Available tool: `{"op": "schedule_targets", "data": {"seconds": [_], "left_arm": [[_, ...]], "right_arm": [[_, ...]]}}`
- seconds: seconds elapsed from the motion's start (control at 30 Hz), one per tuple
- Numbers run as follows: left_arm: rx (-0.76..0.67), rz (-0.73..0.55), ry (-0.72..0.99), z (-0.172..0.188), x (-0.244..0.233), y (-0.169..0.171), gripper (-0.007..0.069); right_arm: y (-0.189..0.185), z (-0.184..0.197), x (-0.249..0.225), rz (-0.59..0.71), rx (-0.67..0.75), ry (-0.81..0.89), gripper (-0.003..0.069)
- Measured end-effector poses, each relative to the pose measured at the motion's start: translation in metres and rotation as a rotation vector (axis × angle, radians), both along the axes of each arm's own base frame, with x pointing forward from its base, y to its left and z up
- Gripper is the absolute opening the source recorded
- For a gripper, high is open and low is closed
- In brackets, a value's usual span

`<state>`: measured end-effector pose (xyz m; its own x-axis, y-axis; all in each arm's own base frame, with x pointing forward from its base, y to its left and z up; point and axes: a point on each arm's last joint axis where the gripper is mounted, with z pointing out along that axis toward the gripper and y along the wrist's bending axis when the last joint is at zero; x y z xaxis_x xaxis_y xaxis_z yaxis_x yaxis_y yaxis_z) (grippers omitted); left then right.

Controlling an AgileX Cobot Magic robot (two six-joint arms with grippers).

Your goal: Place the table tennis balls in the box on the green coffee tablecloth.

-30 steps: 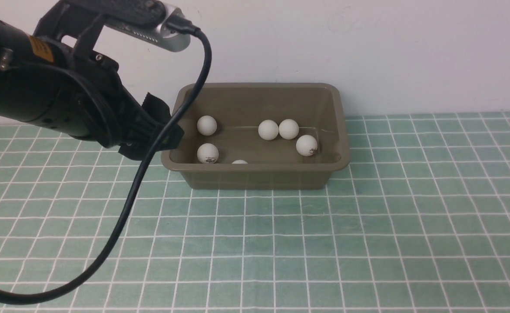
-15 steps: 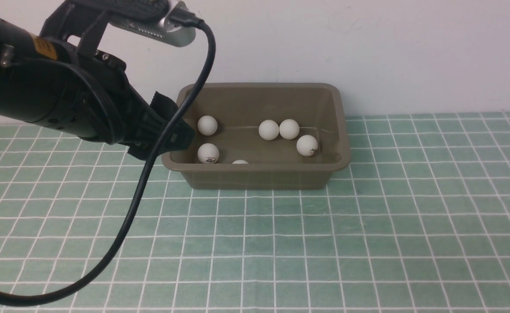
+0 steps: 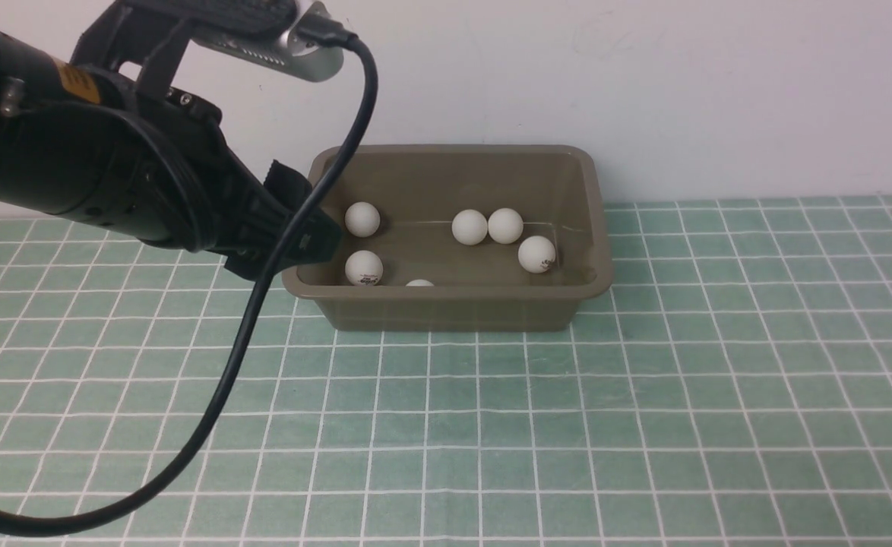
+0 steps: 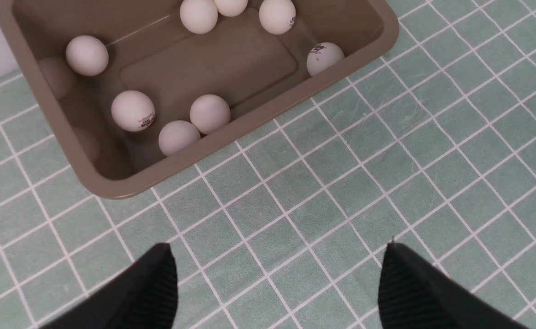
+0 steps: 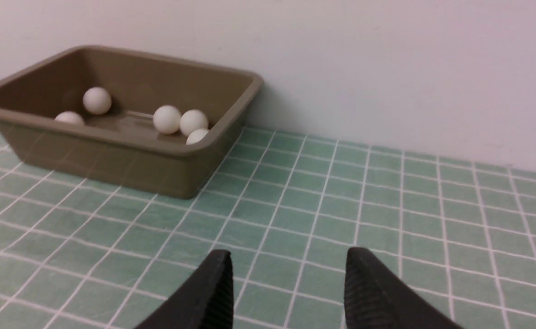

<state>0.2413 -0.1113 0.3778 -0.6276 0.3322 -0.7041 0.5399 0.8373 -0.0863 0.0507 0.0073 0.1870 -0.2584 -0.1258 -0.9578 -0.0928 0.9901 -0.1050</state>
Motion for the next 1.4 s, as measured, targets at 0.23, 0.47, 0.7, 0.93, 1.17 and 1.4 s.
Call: {"op": "schedule_targets", "data": {"seconds": [0.23, 0.47, 0.7, 0.93, 1.17, 1.4], "left_arm": [[0.000, 0.000, 0.000, 0.000, 0.000, 0.000, 0.0532], [-0.001, -0.001, -0.001, 0.000, 0.000, 0.000, 0.0532], [-0.036, -0.006, 0.004, 0.001, -0.001, -0.003, 0.0532], [-0.115, -0.015, 0.037, 0.003, -0.003, -0.008, 0.0532], [-0.125, -0.016, 0.041, 0.003, -0.003, -0.009, 0.0532], [0.010, -0.021, 0.027, 0.000, -0.005, 0.002, 0.0532]], "right_arm": [[-0.001, -0.009, 0.001, -0.007, 0.001, 0.009, 0.0316], [-0.002, -0.008, 0.003, -0.020, 0.001, -0.032, 0.0316], [-0.002, -0.008, 0.003, -0.022, 0.001, -0.036, 0.0316], [-0.002, -0.007, 0.003, -0.022, 0.001, -0.037, 0.0316], [-0.002, -0.007, 0.003, -0.022, 0.001, -0.037, 0.0316], [-0.002, -0.007, 0.003, -0.022, 0.001, -0.038, 0.0316]]}}
